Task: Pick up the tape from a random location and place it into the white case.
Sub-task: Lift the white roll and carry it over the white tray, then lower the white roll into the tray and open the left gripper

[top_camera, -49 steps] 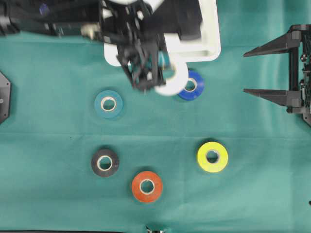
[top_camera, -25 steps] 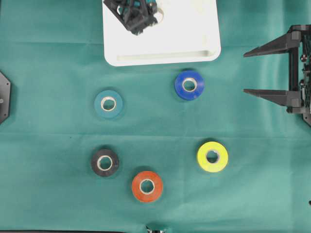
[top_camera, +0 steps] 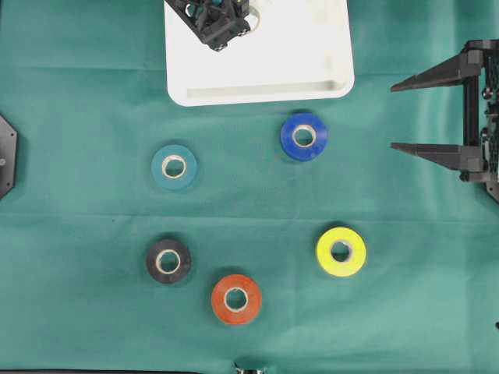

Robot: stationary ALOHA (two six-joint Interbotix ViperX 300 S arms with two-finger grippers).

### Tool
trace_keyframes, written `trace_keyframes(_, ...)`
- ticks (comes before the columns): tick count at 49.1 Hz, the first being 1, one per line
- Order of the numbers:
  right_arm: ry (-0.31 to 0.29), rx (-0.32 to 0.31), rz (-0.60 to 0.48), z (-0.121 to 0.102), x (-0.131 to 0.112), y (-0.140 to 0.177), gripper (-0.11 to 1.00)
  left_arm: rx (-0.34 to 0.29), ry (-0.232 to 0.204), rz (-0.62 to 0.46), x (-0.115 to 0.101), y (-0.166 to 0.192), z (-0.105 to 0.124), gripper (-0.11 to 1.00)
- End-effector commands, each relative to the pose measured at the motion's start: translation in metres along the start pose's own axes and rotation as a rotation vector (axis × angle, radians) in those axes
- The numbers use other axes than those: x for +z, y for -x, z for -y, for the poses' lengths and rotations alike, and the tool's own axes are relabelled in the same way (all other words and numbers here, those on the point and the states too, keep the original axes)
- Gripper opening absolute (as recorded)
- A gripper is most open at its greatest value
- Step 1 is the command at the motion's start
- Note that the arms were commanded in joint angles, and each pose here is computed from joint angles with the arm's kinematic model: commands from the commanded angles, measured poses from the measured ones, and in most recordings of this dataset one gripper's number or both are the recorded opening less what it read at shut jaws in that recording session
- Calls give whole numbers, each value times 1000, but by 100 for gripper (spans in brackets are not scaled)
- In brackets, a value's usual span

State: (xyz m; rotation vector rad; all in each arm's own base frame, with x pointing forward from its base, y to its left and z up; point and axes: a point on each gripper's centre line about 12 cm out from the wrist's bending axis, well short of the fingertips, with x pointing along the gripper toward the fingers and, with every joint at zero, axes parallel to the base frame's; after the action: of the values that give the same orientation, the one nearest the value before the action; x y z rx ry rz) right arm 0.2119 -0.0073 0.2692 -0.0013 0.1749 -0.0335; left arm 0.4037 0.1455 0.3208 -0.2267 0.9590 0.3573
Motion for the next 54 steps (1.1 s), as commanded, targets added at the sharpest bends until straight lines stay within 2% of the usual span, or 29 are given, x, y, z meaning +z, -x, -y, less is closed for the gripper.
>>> trace_keyframes(1,0,-1,29,0,11,-1,90,-2,1,51,5,10,0,24)
trace_keyframes(15,0,-1,25,0,11,-1,90,1,5,29,-6,-27,-2,24)
trace_keyframes(29,0,-1,20,0,9,-2,90,20,29,-10,-22,-79,-17,24)
trace_keyframes(39,0,-1,6,0,6,-4,90,30,49,37,-29,-100,-28,24)
trace_keyframes(54,0,-1,8,0,6,-4,90,46,71,0,-49,-135,-42,24)
